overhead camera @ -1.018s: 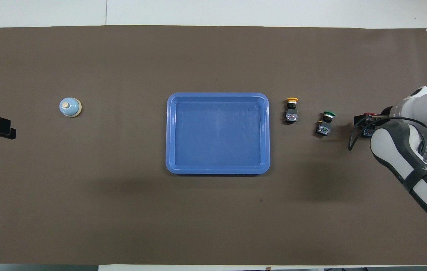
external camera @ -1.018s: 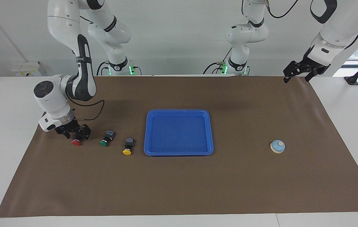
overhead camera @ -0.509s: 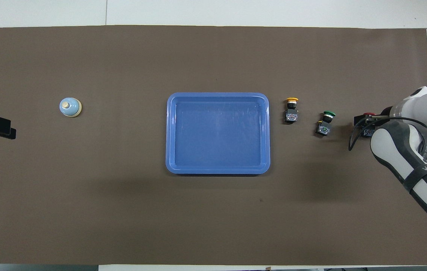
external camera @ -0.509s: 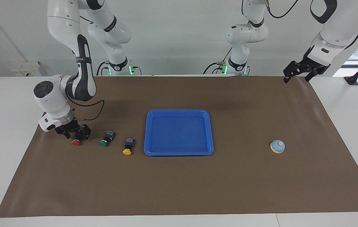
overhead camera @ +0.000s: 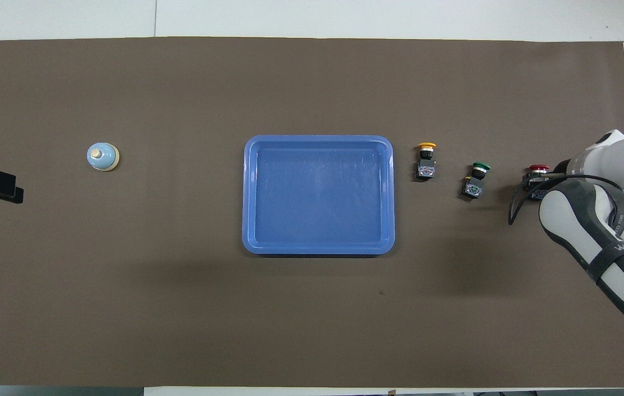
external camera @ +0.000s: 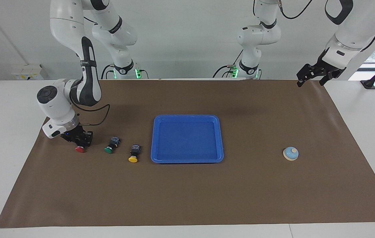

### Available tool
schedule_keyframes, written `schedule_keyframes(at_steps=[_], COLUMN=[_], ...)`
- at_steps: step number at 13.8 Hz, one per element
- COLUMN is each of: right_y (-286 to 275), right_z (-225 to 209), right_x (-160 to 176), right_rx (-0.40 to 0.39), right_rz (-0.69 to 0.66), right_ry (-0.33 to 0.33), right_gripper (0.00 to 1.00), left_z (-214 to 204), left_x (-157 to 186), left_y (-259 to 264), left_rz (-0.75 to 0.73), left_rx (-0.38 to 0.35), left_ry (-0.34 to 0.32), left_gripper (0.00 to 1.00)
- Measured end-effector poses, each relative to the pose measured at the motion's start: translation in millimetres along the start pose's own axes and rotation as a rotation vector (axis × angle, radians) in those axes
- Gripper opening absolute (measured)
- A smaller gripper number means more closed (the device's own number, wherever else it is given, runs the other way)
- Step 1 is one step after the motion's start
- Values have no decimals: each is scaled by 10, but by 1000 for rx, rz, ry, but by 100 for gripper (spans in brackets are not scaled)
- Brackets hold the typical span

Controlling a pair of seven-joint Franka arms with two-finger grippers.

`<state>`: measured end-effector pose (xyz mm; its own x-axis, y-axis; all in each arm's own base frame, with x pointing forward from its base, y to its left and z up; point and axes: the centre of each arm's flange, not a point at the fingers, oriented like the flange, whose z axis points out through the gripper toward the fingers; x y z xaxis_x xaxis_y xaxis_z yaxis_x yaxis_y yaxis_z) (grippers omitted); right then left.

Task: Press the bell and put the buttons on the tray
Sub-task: 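Reach the right gripper to the red-capped button and grasp it, then carry the red button with the right gripper into the tray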

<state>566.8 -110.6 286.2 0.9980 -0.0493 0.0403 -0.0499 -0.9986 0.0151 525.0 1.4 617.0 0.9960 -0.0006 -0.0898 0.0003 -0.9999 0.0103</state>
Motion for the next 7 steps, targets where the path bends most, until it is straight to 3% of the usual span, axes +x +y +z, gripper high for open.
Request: schedule_keyframes(at_steps=[4, 7], right_y=[-20, -251], right_z=[-78, -577], right_x=[51, 316], right_rx=[2, 10], right_rz=[-7, -38], right_ry=[-14, -56], right_gripper=[44, 44], left_z=[0, 0], left_x=[0, 0], left_y=[0, 0], left_rz=[0, 0], left_rx=[0, 0], left_ry=[0, 0], left_gripper=[100, 100])
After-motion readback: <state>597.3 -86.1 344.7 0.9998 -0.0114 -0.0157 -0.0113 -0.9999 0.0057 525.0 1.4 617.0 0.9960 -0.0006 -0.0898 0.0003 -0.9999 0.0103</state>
